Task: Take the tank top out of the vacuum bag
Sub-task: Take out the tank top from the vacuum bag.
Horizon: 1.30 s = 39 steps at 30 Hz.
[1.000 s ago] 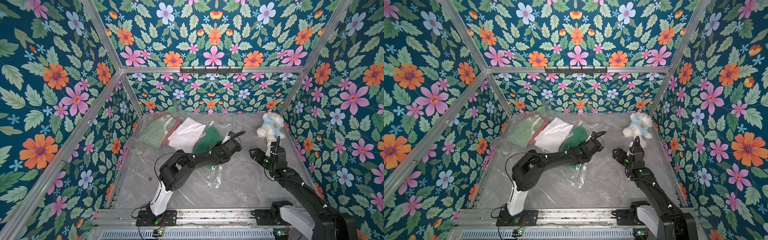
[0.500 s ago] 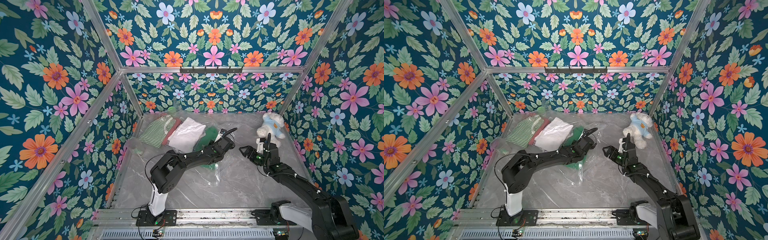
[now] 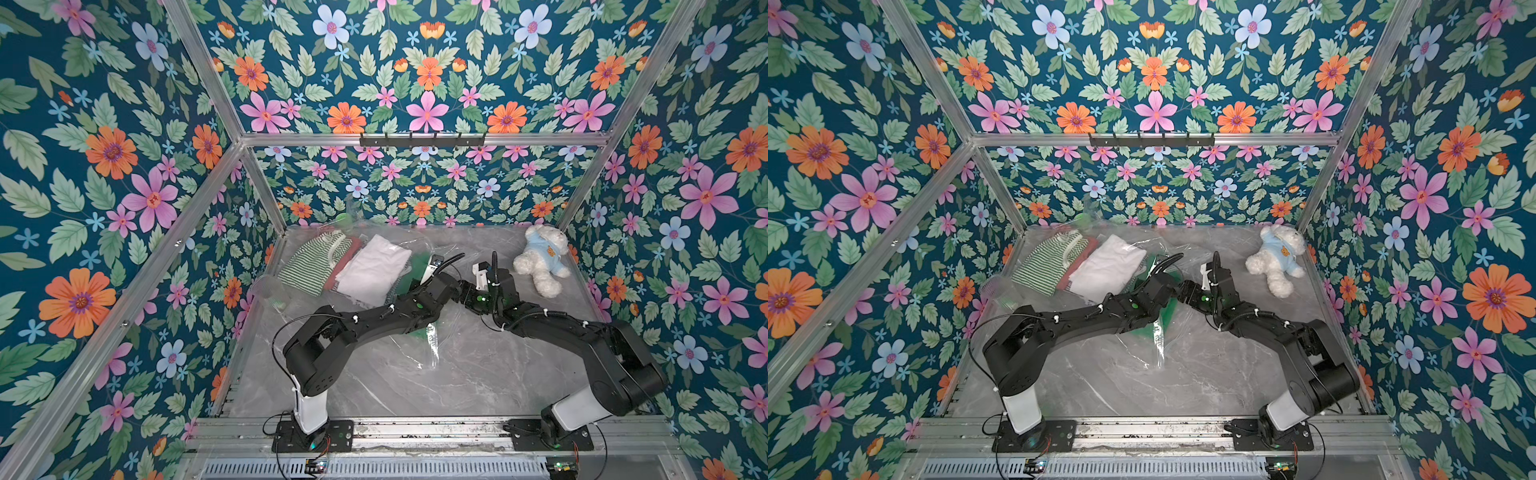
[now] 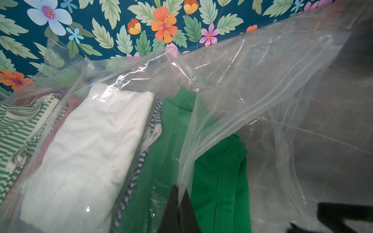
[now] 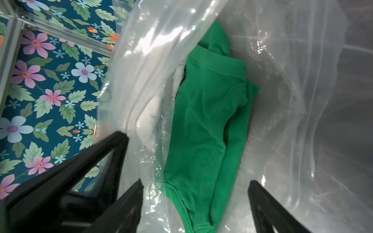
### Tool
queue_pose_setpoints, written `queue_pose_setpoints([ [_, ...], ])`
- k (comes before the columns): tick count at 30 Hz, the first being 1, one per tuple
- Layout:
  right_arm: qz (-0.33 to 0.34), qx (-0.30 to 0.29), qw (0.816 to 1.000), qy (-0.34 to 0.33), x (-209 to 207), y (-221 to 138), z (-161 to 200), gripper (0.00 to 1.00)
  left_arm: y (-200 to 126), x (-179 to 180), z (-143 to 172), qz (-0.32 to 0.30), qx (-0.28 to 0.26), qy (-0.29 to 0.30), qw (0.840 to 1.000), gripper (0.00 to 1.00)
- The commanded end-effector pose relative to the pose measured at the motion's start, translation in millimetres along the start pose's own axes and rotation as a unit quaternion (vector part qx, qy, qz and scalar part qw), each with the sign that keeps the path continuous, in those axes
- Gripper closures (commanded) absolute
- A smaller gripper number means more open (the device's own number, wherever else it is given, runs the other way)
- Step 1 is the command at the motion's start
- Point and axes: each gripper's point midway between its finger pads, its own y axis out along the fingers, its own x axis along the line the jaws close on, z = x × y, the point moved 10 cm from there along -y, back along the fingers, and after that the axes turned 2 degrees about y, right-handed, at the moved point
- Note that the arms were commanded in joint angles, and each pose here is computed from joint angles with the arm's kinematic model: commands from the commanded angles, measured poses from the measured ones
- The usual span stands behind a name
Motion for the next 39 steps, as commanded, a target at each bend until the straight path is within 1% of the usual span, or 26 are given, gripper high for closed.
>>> queue_pose_setpoints([
  [1, -0.019, -0.005, 1.000, 0.005, 5.7, 13.2, -8.5, 0.19, -1.9, 3.6, -5.7, -0.012, -0.016, -0.024, 0.999, 1.00],
  [2, -0.021, -0.004, 1.000, 0.004, 7.9, 15.3, -10.8, 0.19, -1.9, 4.4, -6.1, -0.014, -0.017, -0.025, 0.999, 1.00],
  [3, -0.009, 0.008, 1.000, 0.010, 0.1, 25.6, -9.4, 0.19, -1.8, 4.5, -6.0, -0.014, -0.017, -0.025, 0.999, 1.00],
  [7, 0.007, 0.029, 0.999, 0.020, -7.6, 42.9, -10.2, 0.19, -1.1, 5.3, -4.0, -0.013, -0.015, -0.029, 0.999, 1.00],
  [12, 0.034, 0.050, 0.997, 0.037, -22.8, 58.1, -5.2, 0.19, 2.1, 7.1, -0.9, -0.005, -0.009, -0.040, 0.999, 1.00],
  [17, 0.030, 0.079, 0.995, 0.047, -28.0, 70.6, -1.4, 0.19, 3.9, 9.3, 0.4, 0.000, -0.007, -0.050, 0.999, 1.00],
  [20, 0.029, 0.089, 0.994, 0.047, -28.5, 75.5, -0.6, 0.22, 4.6, 11.2, 1.2, 0.008, -0.007, -0.060, 0.998, 1.00],
  [21, 0.027, 0.094, 0.994, 0.045, -28.4, 77.7, -0.1, 0.26, 4.8, 11.4, 1.5, 0.012, -0.006, -0.062, 0.998, 1.00],
  [23, 0.022, 0.102, 0.994, 0.042, -27.6, 81.9, -0.3, 0.29, 4.5, 11.4, 1.4, 0.019, -0.007, -0.067, 0.998, 1.00],
  [28, 0.003, 0.116, 0.993, 0.025, -20.4, 94.8, -3.6, 0.32, 3.3, 12.5, 1.2, 0.022, -0.008, -0.068, 0.997, 1.00],
  [33, 0.008, 0.123, 0.992, 0.008, -14.9, 105.4, -4.9, 0.59, 2.7, 16.4, 1.8, 0.017, -0.009, -0.070, 0.997, 1.00],
  [34, 0.014, 0.121, 0.993, 0.007, -14.9, 105.2, -5.8, 0.68, 3.4, 17.5, 2.4, 0.014, -0.007, -0.072, 0.997, 1.00],
  [35, 0.020, 0.116, 0.993, 0.004, -14.2, 103.4, -6.9, 0.84, 3.9, 18.5, 3.5, 0.012, -0.005, -0.074, 0.997, 1.00],
  [36, 0.025, 0.111, 0.994, 0.000, -13.3, 100.8, -7.8, 0.94, 4.8, 19.8, 5.2, 0.009, -0.002, -0.075, 0.997, 1.00],
  [37, 0.030, 0.106, 0.994, -0.005, -11.7, 96.9, -8.1, 1.00, 5.6, 21.1, 5.8, 0.006, 0.000, -0.077, 0.997, 1.00],
  [39, 0.038, 0.093, 0.995, -0.014, -10.2, 87.7, -8.5, 1.00, 7.7, 24.3, 8.8, -0.001, 0.005, -0.081, 0.997, 1.00],
])
